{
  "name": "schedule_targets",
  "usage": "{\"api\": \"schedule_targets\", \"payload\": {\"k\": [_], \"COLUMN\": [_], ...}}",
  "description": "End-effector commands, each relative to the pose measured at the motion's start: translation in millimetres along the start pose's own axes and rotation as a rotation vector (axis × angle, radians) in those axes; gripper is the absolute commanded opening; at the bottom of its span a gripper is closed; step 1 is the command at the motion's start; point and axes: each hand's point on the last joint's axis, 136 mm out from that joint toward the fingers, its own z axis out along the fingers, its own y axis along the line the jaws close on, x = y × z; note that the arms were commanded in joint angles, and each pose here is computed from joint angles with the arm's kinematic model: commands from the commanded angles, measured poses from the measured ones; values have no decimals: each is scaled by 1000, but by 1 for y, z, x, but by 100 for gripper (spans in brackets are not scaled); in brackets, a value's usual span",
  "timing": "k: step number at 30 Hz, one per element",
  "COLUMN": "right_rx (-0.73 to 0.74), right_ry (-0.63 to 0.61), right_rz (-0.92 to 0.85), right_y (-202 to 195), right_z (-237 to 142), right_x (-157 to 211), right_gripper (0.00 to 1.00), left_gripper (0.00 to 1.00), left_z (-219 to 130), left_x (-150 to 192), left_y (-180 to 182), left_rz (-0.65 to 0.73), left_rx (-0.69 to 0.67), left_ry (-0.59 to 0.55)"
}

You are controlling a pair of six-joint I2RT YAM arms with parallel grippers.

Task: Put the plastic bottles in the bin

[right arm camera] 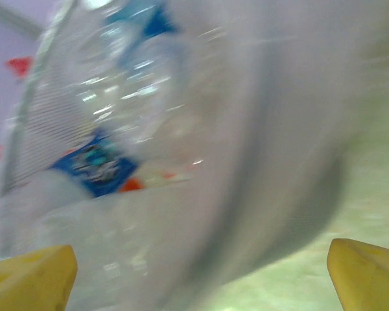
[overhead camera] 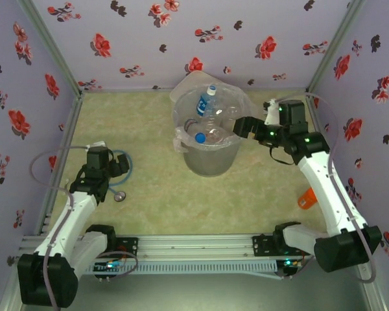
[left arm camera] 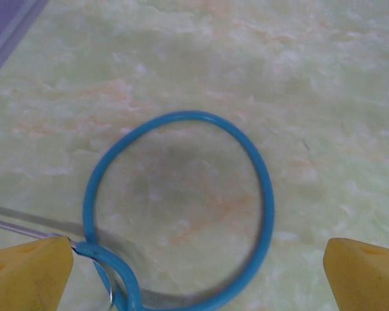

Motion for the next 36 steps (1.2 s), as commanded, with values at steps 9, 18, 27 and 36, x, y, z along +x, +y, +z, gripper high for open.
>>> {"api": "schedule_targets", "payload": {"k": [9, 18, 27, 36], "right_rx": [632, 745, 773, 668], "right_ry": [-523, -517, -459, -550], "right_rz": [-25, -92, -230, -268], "right_y": [-171, -230, -246, -252], "right_z": [-23, 37, 67, 81], "right_x": [-41, -28, -31, -1], "right_gripper": [99, 99, 99, 99], "left_gripper": [100, 100, 100, 100], "left_z": [35, 78, 115, 109], "left_x": [-40, -42, -60, -43], "left_y": [6, 2, -5, -6], "left_rz": [70, 103, 159, 142], "left_rx": [-55, -67, -57, 12], "left_ry": [-182, -226, -286, -345]}}
